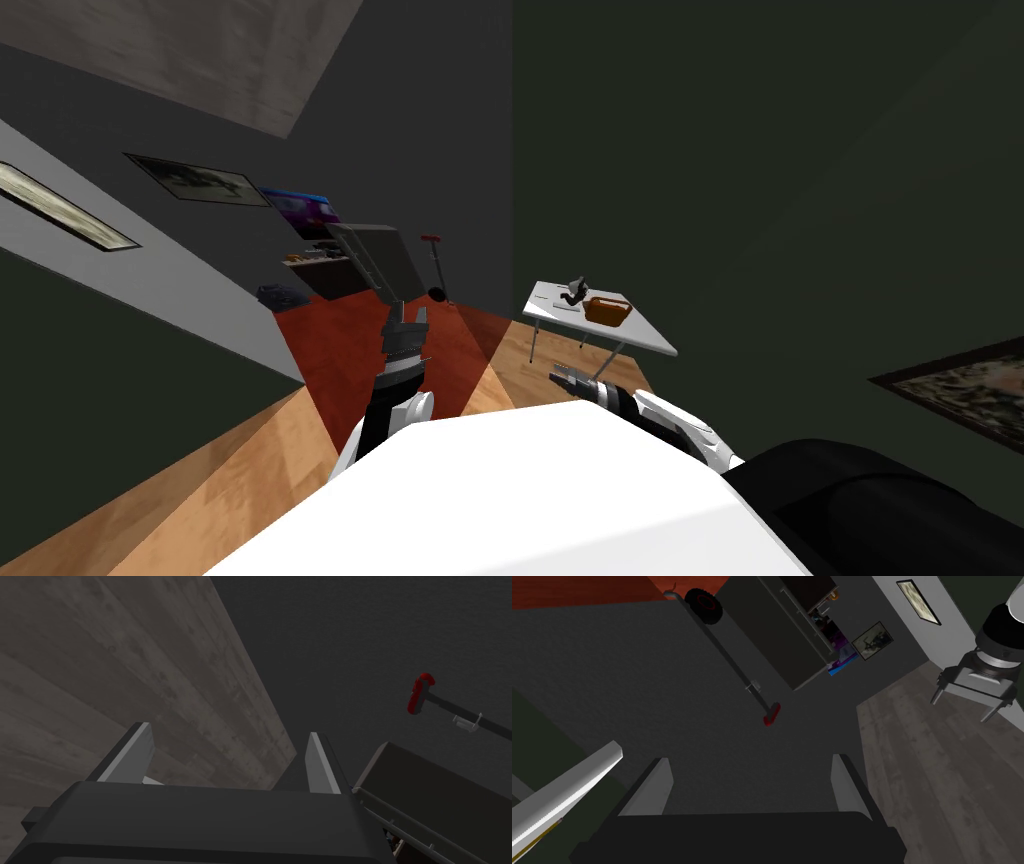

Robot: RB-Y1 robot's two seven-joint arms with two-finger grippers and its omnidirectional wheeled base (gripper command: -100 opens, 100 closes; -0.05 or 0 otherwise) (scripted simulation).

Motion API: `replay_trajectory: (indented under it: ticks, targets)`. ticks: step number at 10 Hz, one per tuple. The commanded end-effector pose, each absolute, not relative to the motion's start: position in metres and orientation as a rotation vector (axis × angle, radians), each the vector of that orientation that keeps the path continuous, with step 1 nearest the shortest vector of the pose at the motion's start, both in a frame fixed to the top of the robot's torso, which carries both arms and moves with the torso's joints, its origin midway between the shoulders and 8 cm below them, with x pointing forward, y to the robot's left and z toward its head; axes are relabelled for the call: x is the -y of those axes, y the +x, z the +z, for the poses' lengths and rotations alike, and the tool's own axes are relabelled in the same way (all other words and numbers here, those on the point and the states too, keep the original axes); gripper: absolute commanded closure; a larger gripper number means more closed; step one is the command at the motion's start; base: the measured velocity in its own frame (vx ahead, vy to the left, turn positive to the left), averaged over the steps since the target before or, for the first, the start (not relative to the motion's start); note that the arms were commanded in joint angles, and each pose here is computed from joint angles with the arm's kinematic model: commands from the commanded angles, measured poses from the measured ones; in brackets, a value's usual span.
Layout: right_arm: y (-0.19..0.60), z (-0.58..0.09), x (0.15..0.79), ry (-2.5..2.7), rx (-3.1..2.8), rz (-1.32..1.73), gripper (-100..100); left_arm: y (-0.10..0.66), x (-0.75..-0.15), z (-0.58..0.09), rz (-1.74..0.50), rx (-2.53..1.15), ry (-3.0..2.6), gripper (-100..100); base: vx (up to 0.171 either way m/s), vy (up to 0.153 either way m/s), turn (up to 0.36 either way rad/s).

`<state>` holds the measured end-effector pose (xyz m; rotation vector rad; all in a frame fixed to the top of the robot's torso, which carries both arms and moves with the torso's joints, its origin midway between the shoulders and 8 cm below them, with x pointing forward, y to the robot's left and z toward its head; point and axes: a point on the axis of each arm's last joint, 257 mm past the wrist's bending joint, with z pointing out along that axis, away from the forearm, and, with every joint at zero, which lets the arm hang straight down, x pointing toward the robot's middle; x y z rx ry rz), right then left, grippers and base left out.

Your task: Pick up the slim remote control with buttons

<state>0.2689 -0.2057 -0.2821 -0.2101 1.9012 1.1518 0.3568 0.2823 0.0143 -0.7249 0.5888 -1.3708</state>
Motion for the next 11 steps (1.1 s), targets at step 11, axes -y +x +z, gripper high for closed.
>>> replay_trajectory:
  ticks: [11]
  targets:
    - [0.215,-0.367,0.33,-0.502,-2.305,0.844,-100,0.357,-0.282,0.014,-1.371,-0.589,-0.725,0,0.025,0.049,0.084]
